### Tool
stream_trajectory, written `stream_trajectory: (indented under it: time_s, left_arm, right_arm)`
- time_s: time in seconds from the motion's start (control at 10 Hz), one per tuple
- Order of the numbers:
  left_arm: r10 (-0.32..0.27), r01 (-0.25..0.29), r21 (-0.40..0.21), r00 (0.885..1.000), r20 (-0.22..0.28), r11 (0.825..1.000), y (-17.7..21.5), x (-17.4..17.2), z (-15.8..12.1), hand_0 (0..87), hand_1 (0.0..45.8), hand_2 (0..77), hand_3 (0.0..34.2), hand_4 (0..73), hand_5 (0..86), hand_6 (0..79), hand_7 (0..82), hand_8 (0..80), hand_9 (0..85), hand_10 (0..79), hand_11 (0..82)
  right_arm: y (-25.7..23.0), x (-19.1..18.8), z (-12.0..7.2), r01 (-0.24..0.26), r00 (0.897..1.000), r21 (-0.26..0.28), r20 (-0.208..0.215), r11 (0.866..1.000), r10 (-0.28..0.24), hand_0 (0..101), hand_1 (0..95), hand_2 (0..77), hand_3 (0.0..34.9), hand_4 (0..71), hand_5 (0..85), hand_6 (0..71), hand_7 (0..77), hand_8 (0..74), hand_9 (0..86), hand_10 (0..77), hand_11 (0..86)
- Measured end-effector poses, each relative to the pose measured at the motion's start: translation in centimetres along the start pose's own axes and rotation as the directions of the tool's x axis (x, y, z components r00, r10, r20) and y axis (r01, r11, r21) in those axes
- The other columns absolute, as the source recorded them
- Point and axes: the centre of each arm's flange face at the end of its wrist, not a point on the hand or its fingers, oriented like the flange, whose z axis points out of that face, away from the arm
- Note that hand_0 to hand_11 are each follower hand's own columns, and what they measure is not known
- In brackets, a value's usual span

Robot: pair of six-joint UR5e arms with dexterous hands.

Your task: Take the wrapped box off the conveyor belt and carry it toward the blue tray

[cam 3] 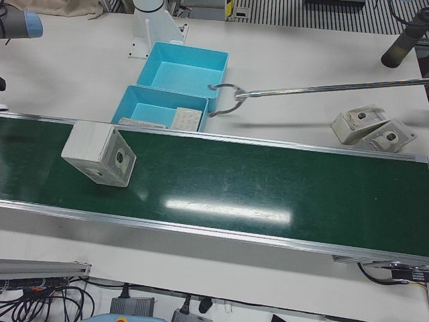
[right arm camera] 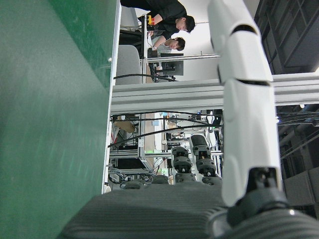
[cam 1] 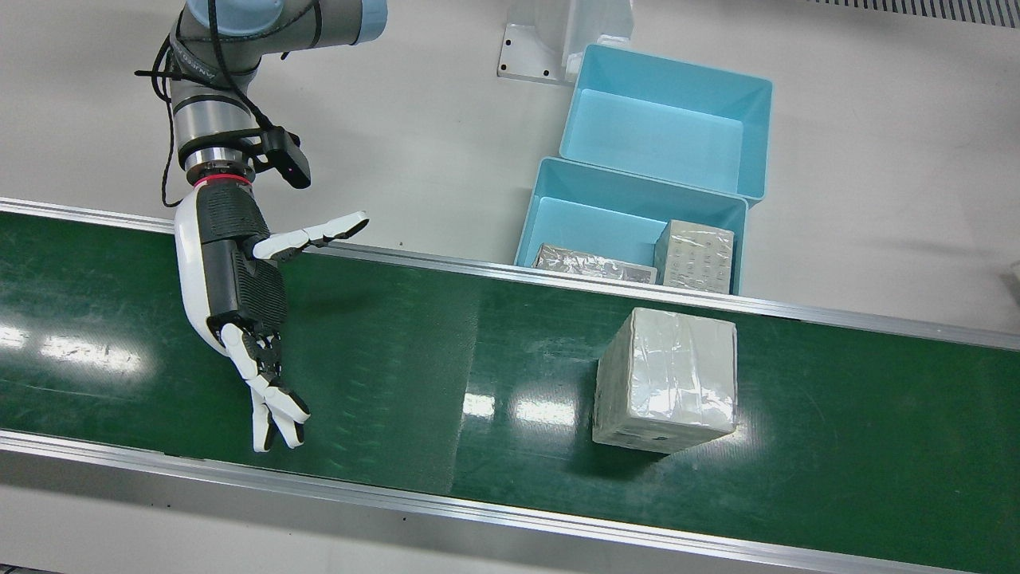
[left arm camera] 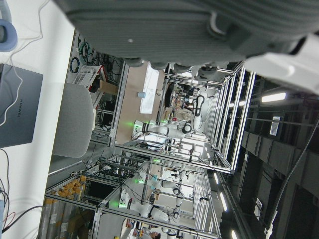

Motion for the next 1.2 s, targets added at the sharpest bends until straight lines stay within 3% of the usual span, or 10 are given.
stream_trajectory:
  time_s: [0.1, 0.2, 0.4, 0.5, 0.7, 1.1, 1.2]
  left_arm:
    - [0.000, 0.000, 0.000, 1.000, 0.000, 1.000, 0.0, 0.0, 0.0, 0.0, 0.0, 1.1, 0.0, 0.0, 1.1, 0.5, 0.5, 0.5, 0.0, 0.5, 0.5]
    - [0.000, 0.000, 0.000, 1.000, 0.000, 1.000, 0.0, 0.0, 0.0, 0.0, 0.0, 0.5, 0.0, 0.0, 1.1, 0.5, 0.5, 0.5, 0.5, 0.5, 0.5]
    - [0.000, 0.000, 0.000, 1.000, 0.000, 1.000, 0.0, 0.0, 0.0, 0.0, 0.0, 1.1, 0.0, 0.0, 1.1, 0.5, 0.5, 0.5, 0.5, 0.5, 0.5]
    - [0.000, 0.000, 0.000, 1.000, 0.000, 1.000, 0.0, 0.0, 0.0, 0.0, 0.0, 0.5, 0.0, 0.0, 1.1, 0.5, 0.5, 0.5, 0.0, 0.5, 0.5]
    - [0.000, 0.000, 0.000, 1.000, 0.000, 1.000, 0.0, 0.0, 0.0, 0.0, 0.0, 1.1, 0.0, 0.0, 1.1, 0.5, 0.5, 0.5, 0.0, 0.5, 0.5]
    - [0.000, 0.000, 0.000, 1.000, 0.000, 1.000, 0.0, 0.0, 0.0, 0.0, 0.0, 1.1, 0.0, 0.0, 1.1, 0.5, 0.5, 0.5, 0.5, 0.5, 0.5]
    - [0.000, 0.000, 0.000, 1.000, 0.000, 1.000, 0.0, 0.0, 0.0, 0.0, 0.0, 1.1, 0.0, 0.0, 1.1, 0.5, 0.5, 0.5, 0.5, 0.5, 0.5]
  right_arm:
    - [0.0, 0.2, 0.0, 0.001, 1.000, 0.001, -0.003, 1.000, -0.001, 50, 20.2, 14.7, 0.0, 9.8, 14.7, 2.7, 2.2, 0.0, 2.7, 0.0, 0.5]
    - [-0.1, 0.3, 0.0, 0.000, 1.000, 0.002, -0.005, 1.000, 0.000, 50, 20.2, 14.7, 0.0, 9.8, 14.7, 2.7, 2.2, 0.0, 2.7, 0.0, 0.5]
    - [0.2, -0.8, 0.2, 0.004, 1.000, -0.011, 0.014, 1.000, -0.004, 49, 13.6, 6.5, 0.1, 9.8, 13.6, 2.2, 2.2, 0.0, 2.2, 0.0, 0.5]
    - [0.4, -2.0, 0.3, 0.019, 0.999, -0.018, 0.032, 1.000, -0.019, 48, 19.1, 14.2, 0.0, 9.8, 14.2, 0.5, 2.2, 0.0, 2.2, 0.0, 0.5]
    - [0.7, -3.3, 0.4, 0.043, 0.998, -0.024, 0.051, 0.999, -0.042, 49, 17.5, 13.1, 0.0, 9.8, 15.8, 1.6, 2.2, 0.0, 1.6, 0.0, 0.5]
    - [-0.5, -1.0, 0.3, 0.037, 0.999, -0.002, 0.015, 0.999, -0.037, 48, 14.7, 7.6, 0.0, 7.1, 13.6, 1.1, 2.2, 0.0, 1.6, 0.0, 0.5]
    - [-0.6, -0.8, 0.3, 0.035, 0.999, 0.000, 0.011, 0.999, -0.035, 48, 15.3, 7.6, 0.1, 3.3, 13.6, 1.1, 2.2, 0.0, 1.6, 0.0, 0.5]
